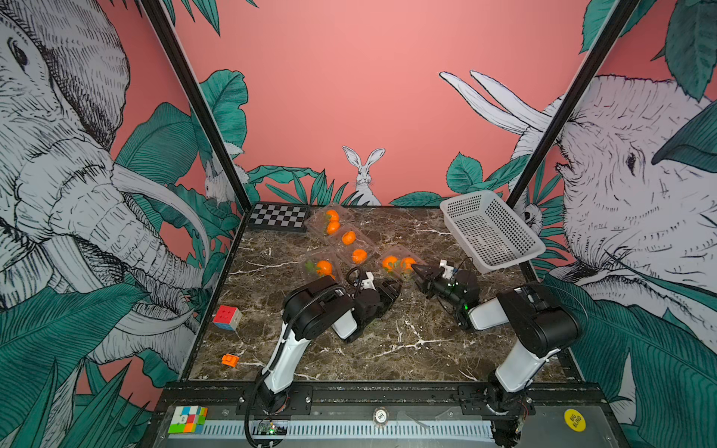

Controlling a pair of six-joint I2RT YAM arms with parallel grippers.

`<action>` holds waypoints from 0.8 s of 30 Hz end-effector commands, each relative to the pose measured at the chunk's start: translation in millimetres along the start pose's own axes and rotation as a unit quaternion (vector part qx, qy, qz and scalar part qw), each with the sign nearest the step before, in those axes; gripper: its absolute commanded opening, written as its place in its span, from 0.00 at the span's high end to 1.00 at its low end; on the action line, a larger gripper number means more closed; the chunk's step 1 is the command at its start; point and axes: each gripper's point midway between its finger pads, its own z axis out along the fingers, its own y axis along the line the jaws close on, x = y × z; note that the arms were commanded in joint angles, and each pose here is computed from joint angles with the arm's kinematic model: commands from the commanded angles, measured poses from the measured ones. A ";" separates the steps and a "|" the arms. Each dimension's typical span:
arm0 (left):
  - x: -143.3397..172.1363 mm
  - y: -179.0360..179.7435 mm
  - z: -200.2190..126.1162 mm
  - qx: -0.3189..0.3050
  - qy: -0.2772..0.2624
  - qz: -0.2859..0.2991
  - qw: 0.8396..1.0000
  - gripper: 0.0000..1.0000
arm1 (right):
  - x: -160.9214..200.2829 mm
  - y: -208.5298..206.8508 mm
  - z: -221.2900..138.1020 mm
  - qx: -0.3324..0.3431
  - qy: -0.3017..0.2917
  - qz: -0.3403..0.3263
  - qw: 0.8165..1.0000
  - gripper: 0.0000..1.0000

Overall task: Take oranges out of containers
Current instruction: Open the packing box at the center of the board.

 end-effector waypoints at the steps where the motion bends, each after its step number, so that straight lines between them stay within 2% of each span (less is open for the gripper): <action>1: 9.6 52.7 -13.8 -0.093 0.016 0.018 0.995 0.43 | -2.9 26.6 5.5 -0.048 -0.007 0.005 0.999 0.68; 13: 16.3 61.1 -12.1 -0.112 0.033 0.019 0.993 0.47 | -13.8 41.0 9.0 -0.077 -0.031 0.047 0.995 0.79; 24: 18.4 73.9 -19.5 -0.136 0.039 0.018 0.990 0.50 | -25.6 59.1 17.4 -0.104 -0.048 0.080 0.990 0.82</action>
